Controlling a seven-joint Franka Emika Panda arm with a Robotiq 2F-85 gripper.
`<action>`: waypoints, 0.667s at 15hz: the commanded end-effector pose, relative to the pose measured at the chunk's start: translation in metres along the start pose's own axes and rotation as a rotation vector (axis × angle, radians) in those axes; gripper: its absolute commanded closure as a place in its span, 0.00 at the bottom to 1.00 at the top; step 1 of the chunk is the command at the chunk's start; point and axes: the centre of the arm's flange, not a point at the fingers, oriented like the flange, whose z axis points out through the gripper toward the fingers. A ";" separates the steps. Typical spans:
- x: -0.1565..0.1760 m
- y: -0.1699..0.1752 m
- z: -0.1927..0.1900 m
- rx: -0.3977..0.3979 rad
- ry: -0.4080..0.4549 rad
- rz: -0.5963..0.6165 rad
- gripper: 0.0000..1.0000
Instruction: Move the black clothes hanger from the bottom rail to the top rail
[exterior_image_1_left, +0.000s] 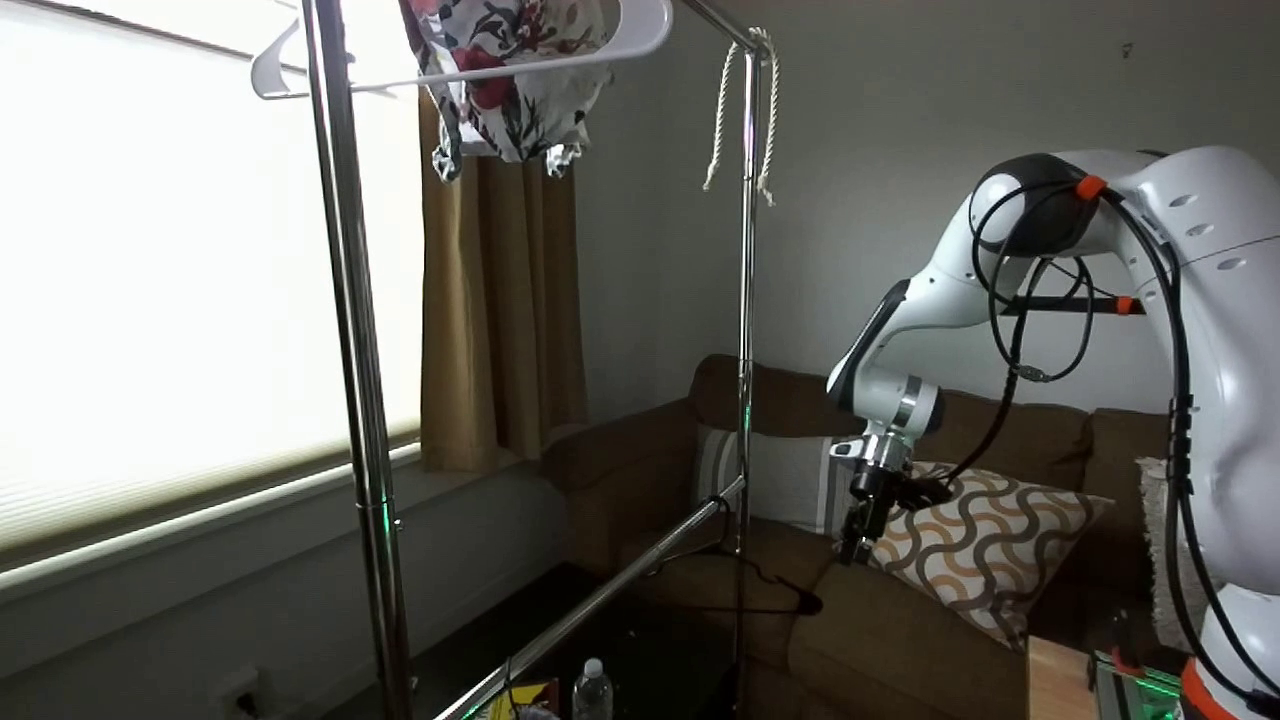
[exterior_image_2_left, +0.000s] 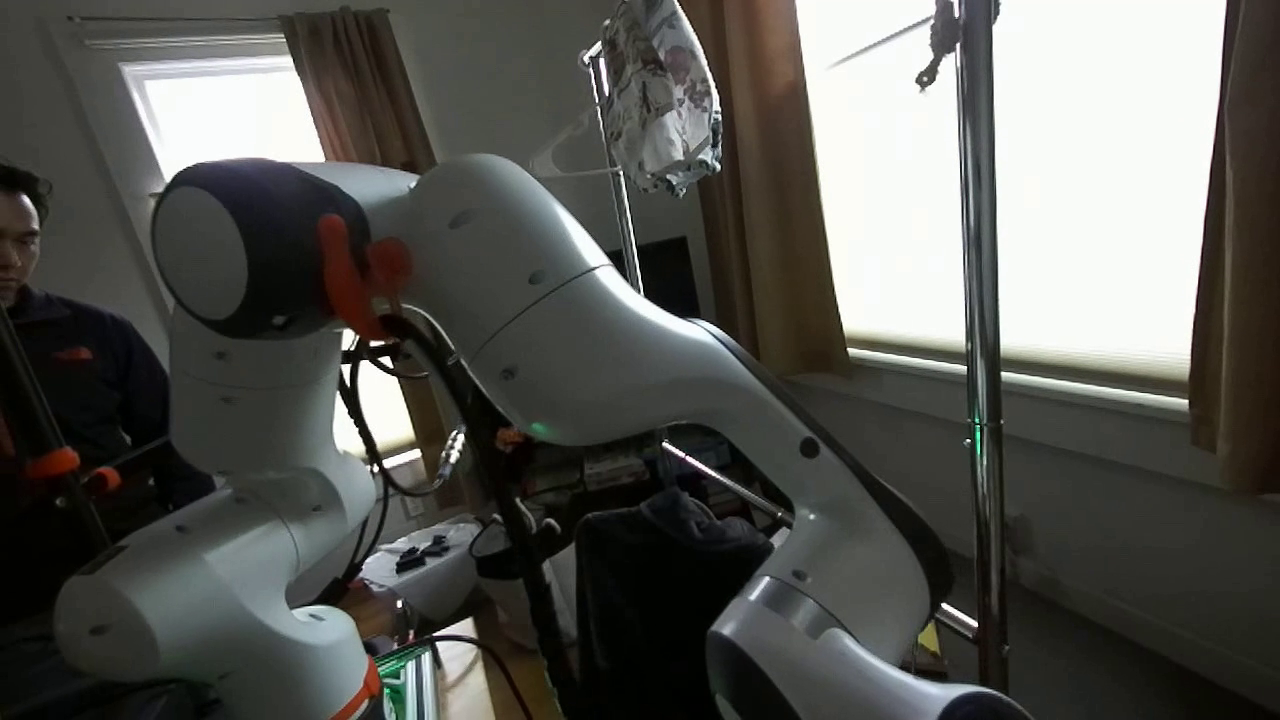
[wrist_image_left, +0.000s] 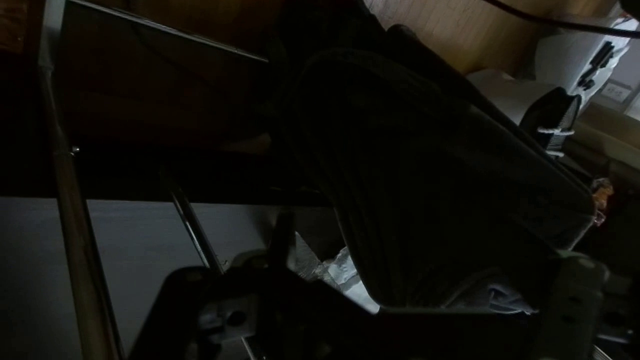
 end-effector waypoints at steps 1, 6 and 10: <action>0.002 -0.005 0.003 0.007 0.057 -0.022 0.00; 0.007 -0.017 0.034 -0.012 0.289 -0.196 0.00; -0.004 -0.018 0.046 -0.053 0.331 -0.343 0.00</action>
